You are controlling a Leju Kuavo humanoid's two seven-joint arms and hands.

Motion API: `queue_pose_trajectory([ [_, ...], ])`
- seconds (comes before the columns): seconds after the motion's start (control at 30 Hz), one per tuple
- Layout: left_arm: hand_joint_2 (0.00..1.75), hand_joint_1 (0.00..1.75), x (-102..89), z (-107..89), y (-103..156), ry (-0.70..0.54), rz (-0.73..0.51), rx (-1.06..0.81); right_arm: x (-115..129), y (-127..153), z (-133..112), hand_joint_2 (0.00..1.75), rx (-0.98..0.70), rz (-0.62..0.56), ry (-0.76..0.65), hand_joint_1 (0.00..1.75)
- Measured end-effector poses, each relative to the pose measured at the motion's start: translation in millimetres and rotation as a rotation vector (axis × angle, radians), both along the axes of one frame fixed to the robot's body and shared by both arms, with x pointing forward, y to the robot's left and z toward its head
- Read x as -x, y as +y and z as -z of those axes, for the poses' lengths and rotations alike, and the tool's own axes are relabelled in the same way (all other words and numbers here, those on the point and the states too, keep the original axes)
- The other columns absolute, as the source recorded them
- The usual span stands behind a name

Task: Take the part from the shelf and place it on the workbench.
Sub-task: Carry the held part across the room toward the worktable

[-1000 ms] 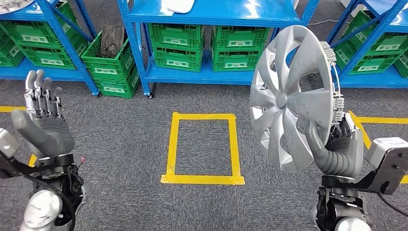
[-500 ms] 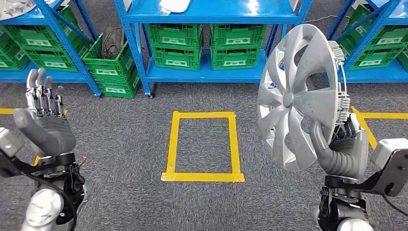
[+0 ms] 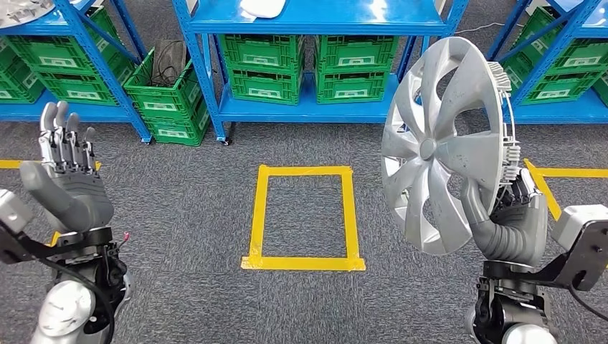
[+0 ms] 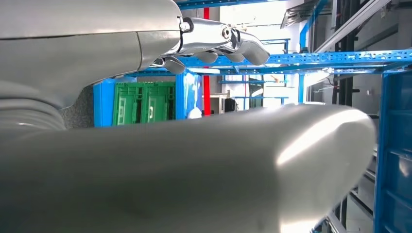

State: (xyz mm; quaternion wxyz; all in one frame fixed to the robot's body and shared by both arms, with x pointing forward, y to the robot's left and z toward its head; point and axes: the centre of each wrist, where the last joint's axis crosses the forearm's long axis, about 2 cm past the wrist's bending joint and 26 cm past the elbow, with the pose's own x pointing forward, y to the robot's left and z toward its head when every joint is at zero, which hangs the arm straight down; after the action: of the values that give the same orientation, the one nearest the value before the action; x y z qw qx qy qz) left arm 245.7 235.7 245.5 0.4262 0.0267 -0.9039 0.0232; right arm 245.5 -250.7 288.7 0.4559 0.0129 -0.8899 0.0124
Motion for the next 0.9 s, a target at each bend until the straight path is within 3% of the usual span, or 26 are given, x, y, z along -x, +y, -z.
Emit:
queue_pose_trajectory([
  [0.9, 0.0, 0.0, -0.4, -2.2, 1.8, -0.014, -0.007, 0.003, -2.2, 6.6, -1.5, 1.75, 0.007, -0.034, -0.006, 1.75],
])
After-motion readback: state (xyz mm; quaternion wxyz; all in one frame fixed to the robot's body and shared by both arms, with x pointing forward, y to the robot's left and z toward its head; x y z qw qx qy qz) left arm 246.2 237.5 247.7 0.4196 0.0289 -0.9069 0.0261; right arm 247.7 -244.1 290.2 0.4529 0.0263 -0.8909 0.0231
